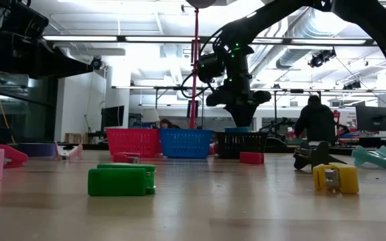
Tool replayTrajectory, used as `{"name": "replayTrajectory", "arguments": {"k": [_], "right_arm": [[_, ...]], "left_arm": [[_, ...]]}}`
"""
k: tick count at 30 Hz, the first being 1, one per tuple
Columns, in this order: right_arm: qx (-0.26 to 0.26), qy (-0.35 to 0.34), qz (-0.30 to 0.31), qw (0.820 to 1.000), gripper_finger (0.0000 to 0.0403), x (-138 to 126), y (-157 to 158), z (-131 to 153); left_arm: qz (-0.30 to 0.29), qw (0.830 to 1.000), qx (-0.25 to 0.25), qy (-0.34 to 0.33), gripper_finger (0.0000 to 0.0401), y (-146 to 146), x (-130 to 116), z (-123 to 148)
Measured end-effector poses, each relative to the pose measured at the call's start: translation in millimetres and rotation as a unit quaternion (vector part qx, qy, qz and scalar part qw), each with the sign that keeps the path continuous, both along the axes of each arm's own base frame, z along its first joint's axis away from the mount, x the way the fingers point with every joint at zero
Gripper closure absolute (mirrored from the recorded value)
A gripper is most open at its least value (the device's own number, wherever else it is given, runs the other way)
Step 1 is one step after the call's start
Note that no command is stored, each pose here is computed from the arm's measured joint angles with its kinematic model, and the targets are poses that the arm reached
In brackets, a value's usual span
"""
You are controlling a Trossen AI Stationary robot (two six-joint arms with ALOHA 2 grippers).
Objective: Pick and place Stapler, Stapler remover, tape
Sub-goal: Put the light blue tape into the black basket
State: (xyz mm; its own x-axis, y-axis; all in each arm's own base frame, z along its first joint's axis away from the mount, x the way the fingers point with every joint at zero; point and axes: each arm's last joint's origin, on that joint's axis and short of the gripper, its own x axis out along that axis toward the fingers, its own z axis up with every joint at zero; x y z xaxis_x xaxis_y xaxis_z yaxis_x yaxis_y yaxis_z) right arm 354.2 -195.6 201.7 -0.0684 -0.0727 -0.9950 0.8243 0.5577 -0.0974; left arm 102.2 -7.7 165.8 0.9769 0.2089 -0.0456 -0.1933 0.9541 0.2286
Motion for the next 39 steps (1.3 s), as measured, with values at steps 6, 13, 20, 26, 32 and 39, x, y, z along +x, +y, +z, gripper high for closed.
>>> {"name": "replayTrajectory", "arguments": {"k": [6, 13, 20, 26, 32, 39], "right_arm": [[0.0, 0.0, 0.008, 1.0, 0.0353, 0, 0, 0], [0.0, 0.0, 0.016, 1.0, 0.0359, 0, 0, 0], [0.0, 0.0, 0.008, 1.0, 0.0352, 0, 0, 0], [-0.002, -0.001, 0.008, 1.0, 0.0357, 0, 0, 0], [0.011, 0.001, 0.015, 1.0, 0.0353, -2, 2, -14], [0.007, -0.008, 0.021, 1.0, 0.0347, 0, 4, -22]], "left_arm": [[0.0, 1.0, 0.0, 0.0, 0.0222, 0, 0, 0], [0.0, 1.0, 0.0, 0.0, 0.0222, 0, 0, 0], [0.0, 1.0, 0.0, 0.0, 0.0222, 0, 0, 0], [0.0, 1.0, 0.0, 0.0, 0.0222, 0, 0, 0], [0.0, 1.0, 0.0, 0.0, 0.0222, 0, 0, 0], [0.0, 1.0, 0.0, 0.0, 0.0222, 0, 0, 0]]}}
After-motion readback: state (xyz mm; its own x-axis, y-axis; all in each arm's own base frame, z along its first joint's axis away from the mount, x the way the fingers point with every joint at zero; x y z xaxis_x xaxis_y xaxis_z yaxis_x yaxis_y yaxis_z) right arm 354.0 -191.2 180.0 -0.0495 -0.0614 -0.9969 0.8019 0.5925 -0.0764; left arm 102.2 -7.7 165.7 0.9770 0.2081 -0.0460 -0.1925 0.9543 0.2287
